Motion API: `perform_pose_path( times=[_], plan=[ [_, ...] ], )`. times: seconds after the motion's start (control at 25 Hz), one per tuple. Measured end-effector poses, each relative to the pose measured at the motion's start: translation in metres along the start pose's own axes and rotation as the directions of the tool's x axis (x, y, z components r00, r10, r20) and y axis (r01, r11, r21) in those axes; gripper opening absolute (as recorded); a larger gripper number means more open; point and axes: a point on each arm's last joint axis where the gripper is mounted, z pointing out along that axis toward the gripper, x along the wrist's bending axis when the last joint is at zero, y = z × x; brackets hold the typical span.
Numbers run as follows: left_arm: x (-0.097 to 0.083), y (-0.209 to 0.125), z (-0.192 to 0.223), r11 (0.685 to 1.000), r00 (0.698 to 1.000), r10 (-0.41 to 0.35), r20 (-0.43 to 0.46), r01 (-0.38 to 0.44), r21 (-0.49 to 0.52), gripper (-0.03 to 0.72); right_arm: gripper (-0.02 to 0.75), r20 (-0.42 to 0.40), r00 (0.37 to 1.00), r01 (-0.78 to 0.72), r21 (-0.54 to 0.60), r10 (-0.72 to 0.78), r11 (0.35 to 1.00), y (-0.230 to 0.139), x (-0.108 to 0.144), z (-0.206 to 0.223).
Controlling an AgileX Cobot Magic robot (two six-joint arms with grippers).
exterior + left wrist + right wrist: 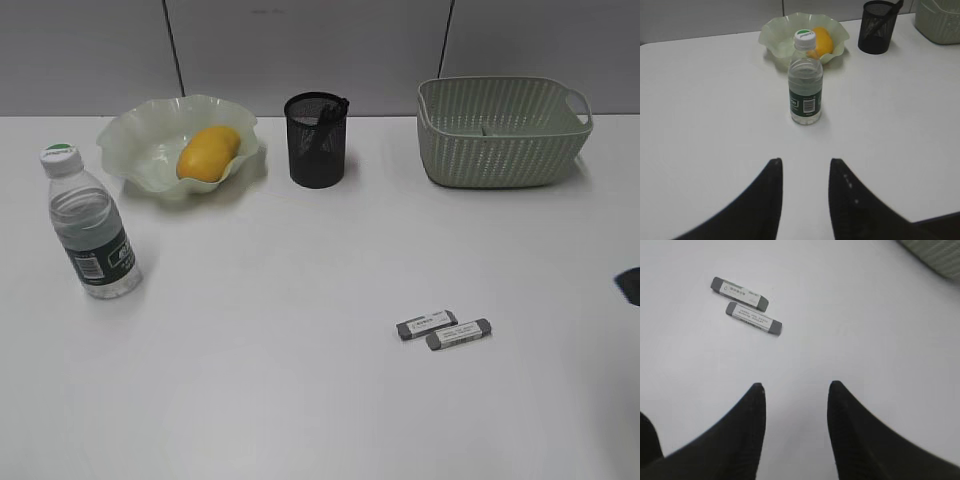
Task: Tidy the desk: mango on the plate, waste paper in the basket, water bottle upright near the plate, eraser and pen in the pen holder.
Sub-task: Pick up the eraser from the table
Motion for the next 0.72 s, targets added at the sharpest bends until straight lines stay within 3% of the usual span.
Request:
perform_pose_path(
  times=[0.28, 0.56, 0.72],
  plan=[
    [-0.001, 0.0, 0.0, 0.999, 0.992, -0.049, -0.119, 0.049, -0.007, 0.237, 0.34, -0.108, 0.979, 0.192, 0.171, -0.175, 0.966, 0.038, -0.005, 0.102],
    [-0.001, 0.0, 0.0, 0.999, 0.991, -0.049, -0.123, 0.048, -0.007, 0.237, 0.37, -0.263, 0.875, 0.461, 0.19, -0.408, 0.867, 0.037, 0.003, 0.162],
    [-0.001, 0.0, 0.0, 0.999, 0.991, -0.049, -0.123, 0.048, -0.007, 0.237, 0.4, -0.297, 0.825, 0.542, 0.177, -0.48, 0.822, 0.031, 0.006, 0.18]
  ],
)
